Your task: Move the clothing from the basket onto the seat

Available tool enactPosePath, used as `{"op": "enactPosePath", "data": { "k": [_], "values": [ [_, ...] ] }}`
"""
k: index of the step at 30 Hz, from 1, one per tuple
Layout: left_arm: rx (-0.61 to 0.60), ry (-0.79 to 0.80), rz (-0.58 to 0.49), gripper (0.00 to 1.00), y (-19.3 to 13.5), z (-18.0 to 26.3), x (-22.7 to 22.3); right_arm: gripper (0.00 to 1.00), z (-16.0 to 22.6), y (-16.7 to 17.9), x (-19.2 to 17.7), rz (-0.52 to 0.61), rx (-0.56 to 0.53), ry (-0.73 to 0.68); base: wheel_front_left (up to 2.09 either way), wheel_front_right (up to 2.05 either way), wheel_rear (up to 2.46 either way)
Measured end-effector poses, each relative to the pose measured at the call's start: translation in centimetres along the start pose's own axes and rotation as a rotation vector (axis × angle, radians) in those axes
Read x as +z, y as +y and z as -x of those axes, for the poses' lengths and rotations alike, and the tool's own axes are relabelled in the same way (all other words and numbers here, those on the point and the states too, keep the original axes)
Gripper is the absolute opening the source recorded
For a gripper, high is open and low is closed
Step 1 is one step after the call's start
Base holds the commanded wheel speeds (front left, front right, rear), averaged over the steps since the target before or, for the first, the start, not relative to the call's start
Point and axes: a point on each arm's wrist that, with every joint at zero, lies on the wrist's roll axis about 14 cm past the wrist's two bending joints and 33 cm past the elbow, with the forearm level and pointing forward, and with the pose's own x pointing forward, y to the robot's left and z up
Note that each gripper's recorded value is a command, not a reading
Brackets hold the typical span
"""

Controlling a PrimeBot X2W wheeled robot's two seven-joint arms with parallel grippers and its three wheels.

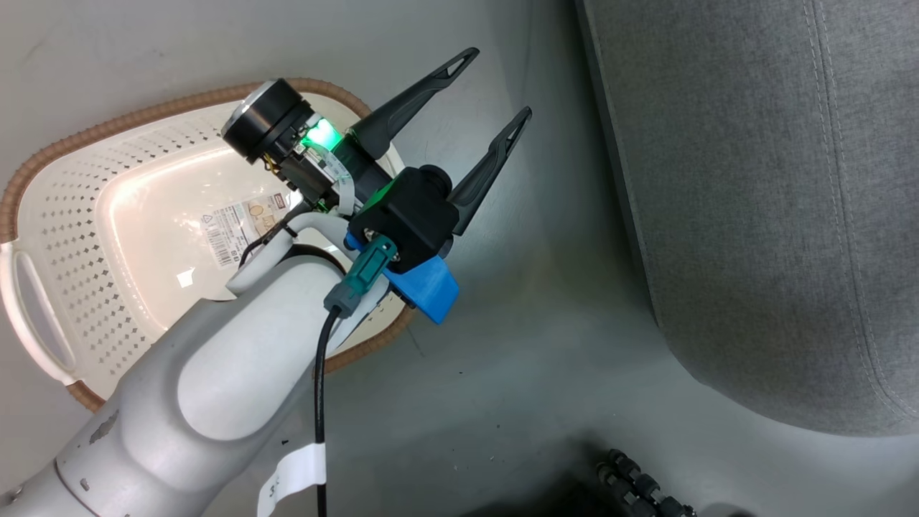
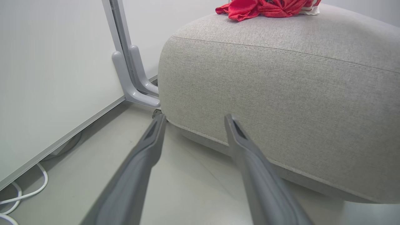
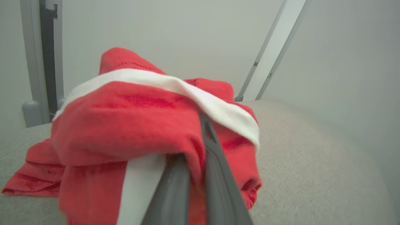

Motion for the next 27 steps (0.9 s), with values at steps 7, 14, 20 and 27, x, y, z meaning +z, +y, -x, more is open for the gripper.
{"op": "enactPosePath", "data": {
  "k": [7,14,20,27],
  "values": [
    [-0.002,0.004,0.001,1.00,-0.1,0.1,0.0,0.18,0.9,0.0,-2.4,0.011,0.009,0.076,0.00,0.00,0.00],
    [0.002,-0.021,-0.012,1.00,-0.2,0.0,1.5,1.00,1.7,-0.6,-1.2,0.022,0.029,0.052,0.00,0.00,0.00],
    [0.011,-0.057,-0.019,1.00,-0.8,0.2,3.6,1.00,4.3,-0.5,-0.5,0.043,0.082,0.052,0.00,0.00,0.00],
    [0.074,-0.106,-0.021,1.00,-0.7,1.0,6.6,1.00,6.3,0.2,2.1,0.006,0.156,0.003,0.00,0.00,0.00]
  ]
}}
